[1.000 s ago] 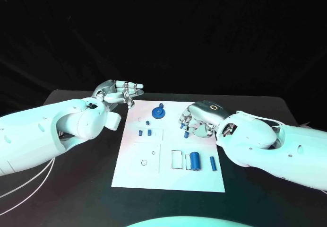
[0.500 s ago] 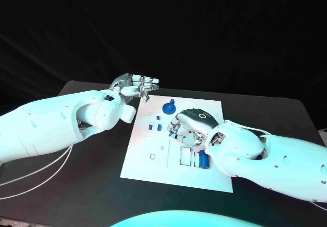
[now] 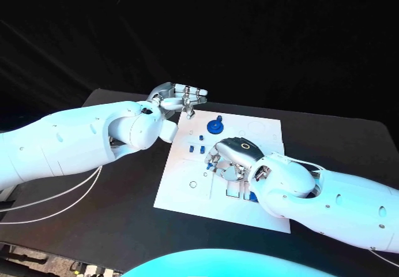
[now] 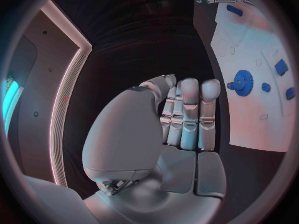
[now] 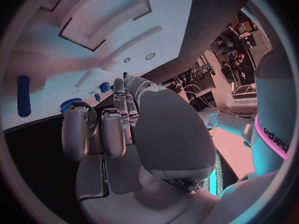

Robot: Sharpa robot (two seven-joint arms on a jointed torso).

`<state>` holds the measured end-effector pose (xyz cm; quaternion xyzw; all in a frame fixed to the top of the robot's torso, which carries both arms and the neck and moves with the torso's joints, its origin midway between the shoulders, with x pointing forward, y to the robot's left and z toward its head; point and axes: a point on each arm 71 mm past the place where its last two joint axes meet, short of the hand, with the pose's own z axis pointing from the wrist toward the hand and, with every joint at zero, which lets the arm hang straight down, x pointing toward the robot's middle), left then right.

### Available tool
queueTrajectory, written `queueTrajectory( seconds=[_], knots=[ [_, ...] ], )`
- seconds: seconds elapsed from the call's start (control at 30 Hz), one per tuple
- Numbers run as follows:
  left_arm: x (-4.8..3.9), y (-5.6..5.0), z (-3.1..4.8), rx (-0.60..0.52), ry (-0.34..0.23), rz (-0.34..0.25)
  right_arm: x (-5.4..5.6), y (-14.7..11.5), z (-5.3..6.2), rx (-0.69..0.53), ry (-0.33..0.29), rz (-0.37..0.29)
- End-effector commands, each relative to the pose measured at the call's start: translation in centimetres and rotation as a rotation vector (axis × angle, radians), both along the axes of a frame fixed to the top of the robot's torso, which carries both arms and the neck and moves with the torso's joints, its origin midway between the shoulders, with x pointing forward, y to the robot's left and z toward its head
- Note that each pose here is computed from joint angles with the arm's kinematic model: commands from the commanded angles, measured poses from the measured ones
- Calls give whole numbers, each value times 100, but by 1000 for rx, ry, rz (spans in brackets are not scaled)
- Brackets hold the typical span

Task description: Assemble the parts on the task board

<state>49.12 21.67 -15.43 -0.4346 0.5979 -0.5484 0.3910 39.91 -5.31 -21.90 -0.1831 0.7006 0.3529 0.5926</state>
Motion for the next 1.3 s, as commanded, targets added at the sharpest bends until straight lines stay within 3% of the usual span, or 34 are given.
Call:
queueTrajectory(
  seconds=[0.03, 0.57, 1.3],
  knots=[
    [-1, -31, 8, -12, 1, -16, -10, 23, -39, -25, 10, 19],
    [7, -48, 0, -13, 5, -22, -35, 74, -149, -54, 37, 27],
    [5, -58, -5, -13, 11, -30, -8, 102, -199, -74, 24, 11]
  ],
)
